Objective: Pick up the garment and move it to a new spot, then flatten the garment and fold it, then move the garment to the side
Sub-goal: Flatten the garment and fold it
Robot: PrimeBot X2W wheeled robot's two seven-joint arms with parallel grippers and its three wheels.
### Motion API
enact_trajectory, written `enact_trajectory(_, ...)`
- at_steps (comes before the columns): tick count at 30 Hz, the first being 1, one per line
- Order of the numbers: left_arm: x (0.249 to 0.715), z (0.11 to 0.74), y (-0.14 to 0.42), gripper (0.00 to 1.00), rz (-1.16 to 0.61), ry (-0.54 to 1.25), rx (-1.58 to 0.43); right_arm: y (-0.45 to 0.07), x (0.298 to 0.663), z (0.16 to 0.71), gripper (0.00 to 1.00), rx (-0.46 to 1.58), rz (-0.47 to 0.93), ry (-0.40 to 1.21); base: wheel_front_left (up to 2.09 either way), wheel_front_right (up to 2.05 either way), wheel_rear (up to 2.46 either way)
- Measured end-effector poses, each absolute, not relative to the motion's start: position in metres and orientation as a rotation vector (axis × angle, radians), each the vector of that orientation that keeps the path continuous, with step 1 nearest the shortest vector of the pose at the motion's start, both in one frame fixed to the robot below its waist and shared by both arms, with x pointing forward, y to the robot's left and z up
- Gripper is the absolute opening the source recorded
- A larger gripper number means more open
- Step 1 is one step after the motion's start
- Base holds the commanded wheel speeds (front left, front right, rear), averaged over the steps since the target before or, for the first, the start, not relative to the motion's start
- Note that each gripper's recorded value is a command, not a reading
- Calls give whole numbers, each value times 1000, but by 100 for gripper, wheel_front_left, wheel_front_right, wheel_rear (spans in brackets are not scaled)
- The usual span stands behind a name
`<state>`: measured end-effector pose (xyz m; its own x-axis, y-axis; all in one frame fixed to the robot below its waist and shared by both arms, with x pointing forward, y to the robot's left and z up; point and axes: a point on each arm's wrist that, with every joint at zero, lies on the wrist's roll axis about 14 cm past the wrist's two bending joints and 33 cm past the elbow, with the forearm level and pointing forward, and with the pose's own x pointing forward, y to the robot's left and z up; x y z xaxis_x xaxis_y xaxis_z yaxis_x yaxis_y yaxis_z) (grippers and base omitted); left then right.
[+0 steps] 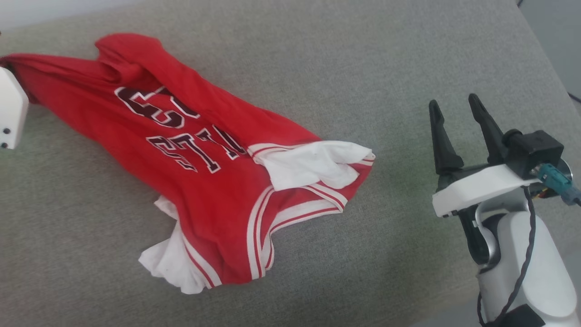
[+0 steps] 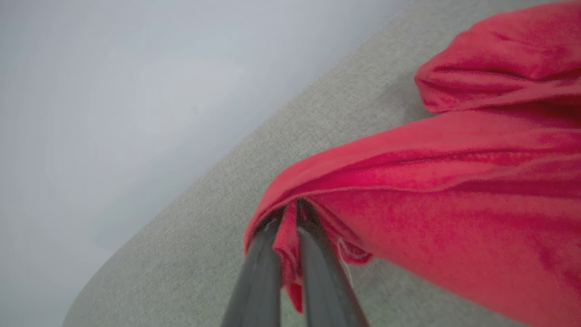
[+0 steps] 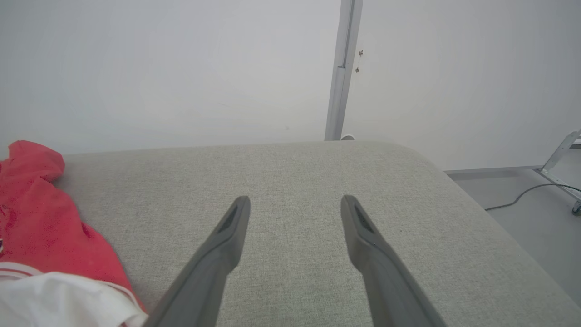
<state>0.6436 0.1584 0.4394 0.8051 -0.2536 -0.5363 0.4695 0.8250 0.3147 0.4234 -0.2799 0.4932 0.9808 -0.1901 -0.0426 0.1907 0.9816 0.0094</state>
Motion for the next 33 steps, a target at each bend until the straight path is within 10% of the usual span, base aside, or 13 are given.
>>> enact_trajectory(10, 659, 401, 145, 0, -386, 539, 377, -280, 432, 478, 100, 6, -186, 76, 0, 0, 0)
enact_trajectory(12, 656, 402, 144, 45, -395, 532, 368, -278, 434, 478, 100, 7, -180, 74, 0, 0, 0)
enact_trajectory(13, 655, 405, 143, 95, -394, 529, 345, -277, 435, 478, 100, 4, -175, 73, 0, 0, 0)
enact_trajectory(14, 653, 407, 145, 100, -390, 527, 335, -274, 436, 478, 100, 3, -168, 71, 0, 0, 0)
enact_trajectory(33, 581, 512, 201, 100, -300, 210, 153, -196, 439, 488, 100, 45, 84, 141, 0, 0, 0)
